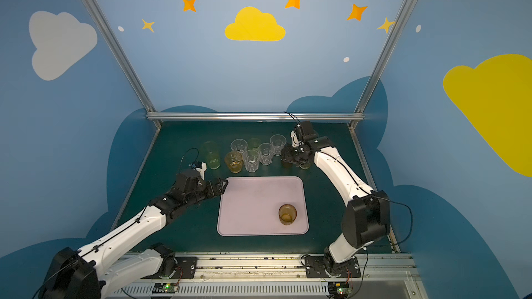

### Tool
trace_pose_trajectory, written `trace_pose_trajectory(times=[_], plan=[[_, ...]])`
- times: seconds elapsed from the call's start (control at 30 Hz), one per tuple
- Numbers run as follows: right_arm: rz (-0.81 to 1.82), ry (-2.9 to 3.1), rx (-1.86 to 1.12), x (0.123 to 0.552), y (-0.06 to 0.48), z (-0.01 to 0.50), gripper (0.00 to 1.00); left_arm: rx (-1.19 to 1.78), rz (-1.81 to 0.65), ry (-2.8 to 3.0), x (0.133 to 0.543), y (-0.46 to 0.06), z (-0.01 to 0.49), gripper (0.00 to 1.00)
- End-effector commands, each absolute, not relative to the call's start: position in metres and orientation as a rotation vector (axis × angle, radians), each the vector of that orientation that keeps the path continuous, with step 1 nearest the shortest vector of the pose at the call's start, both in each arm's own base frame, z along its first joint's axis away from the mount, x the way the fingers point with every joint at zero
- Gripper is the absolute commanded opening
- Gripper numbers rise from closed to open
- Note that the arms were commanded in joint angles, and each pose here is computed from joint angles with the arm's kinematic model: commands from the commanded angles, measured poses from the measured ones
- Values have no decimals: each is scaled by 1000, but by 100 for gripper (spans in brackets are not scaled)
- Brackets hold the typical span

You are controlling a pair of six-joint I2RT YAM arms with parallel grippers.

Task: Place the glasses into the tray
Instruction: Pick up the glass from the top-center of the table.

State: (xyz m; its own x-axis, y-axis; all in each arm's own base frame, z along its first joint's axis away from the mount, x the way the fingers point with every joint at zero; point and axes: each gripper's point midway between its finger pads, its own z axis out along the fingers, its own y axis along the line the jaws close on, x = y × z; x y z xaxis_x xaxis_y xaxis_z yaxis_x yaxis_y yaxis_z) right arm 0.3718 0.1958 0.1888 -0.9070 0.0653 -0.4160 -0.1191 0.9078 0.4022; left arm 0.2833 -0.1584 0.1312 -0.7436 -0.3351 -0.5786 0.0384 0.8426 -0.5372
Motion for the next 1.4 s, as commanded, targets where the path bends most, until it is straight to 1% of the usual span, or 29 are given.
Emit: trace_pose_trajectory(times=[0.0, 0.2, 0.3, 0.4, 0.57, 0.63, 0.7, 1.0, 1.13, 1.3, 1.37], plan=[[552, 2635, -160, 382, 207, 190, 46, -188, -763, 2257, 286, -165, 148, 100], [428, 2674, -207, 403, 210, 173, 42, -171, -813, 2217, 283, -169, 155, 100], [397, 2693, -203, 409, 210, 164, 41, -170, -831, 2206, 282, -170, 157, 100], [360, 2717, -192, 414, 208, 157, 38, -165, -846, 2206, 281, -172, 157, 100], [330, 2726, -185, 422, 208, 150, 36, -170, -852, 2207, 281, -172, 156, 100], [310, 2734, -169, 426, 206, 145, 31, -186, -846, 2206, 281, -170, 155, 100], [310, 2745, -156, 430, 206, 140, 30, -199, -837, 2202, 281, -168, 154, 100], [272, 2782, -165, 439, 207, 122, 28, -212, -820, 2196, 282, -165, 152, 100], [193, 2797, -153, 442, 197, 115, 24, -231, -805, 2203, 283, -163, 149, 100], [200, 2808, -170, 442, 199, 110, 22, -233, -795, 2197, 283, -161, 150, 100], [200, 2811, -174, 443, 199, 107, 20, -235, -792, 2197, 283, -160, 149, 100]])
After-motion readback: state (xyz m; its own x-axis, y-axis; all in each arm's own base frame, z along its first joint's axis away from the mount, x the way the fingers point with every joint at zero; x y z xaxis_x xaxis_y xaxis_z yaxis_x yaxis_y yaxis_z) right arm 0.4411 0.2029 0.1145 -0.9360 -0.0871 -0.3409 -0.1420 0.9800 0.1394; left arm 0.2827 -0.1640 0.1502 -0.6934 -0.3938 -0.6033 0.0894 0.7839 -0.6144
